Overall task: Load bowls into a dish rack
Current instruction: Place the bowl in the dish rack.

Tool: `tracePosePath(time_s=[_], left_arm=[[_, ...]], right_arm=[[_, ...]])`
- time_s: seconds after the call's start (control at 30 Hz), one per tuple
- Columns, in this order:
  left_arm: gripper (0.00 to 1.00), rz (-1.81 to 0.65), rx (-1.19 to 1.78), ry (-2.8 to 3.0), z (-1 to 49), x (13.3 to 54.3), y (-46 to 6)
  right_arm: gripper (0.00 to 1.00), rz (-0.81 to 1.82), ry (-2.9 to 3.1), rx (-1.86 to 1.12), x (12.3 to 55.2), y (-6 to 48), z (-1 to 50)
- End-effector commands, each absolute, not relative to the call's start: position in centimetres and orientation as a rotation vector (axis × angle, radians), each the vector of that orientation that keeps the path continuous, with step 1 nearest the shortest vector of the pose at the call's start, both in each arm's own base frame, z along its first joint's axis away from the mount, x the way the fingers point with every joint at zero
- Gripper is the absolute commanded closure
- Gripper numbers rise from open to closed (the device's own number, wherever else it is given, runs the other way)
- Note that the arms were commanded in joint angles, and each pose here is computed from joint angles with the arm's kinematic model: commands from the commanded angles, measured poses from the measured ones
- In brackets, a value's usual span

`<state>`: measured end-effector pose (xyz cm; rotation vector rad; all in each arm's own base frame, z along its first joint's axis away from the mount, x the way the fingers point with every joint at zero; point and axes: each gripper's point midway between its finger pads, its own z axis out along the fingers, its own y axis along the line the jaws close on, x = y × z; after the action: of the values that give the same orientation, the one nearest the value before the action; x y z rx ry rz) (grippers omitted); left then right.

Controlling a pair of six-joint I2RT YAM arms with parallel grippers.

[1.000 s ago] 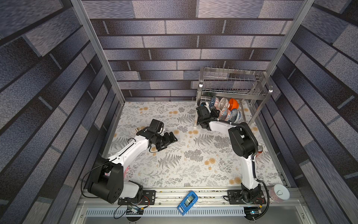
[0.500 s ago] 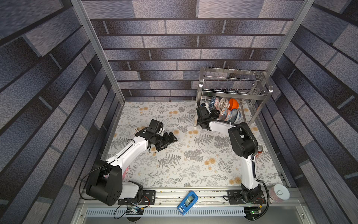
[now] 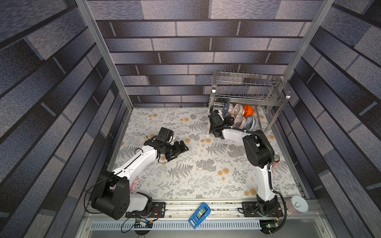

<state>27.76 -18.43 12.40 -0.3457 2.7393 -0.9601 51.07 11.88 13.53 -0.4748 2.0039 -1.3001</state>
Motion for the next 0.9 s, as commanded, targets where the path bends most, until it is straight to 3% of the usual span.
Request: tracePosePath(time_s=[0.0,0.27,0.87], left_arm=[[0.08,-0.958,-0.332,2.720,12.7,27.5,-18.0],[0.08,-0.964,-0.333,2.712,12.9,27.4,-18.0],[0.07,-1.024,-0.304,2.683,13.5,26.8,-18.2]], right_arm=[[0.59,-1.264,1.998,-0.500,50.6,13.3,13.8],[0.53,-1.257,1.993,-0.493,50.2,13.4,14.3],[0.30,-1.293,2.015,-0.453,48.4,12.7,15.0]])
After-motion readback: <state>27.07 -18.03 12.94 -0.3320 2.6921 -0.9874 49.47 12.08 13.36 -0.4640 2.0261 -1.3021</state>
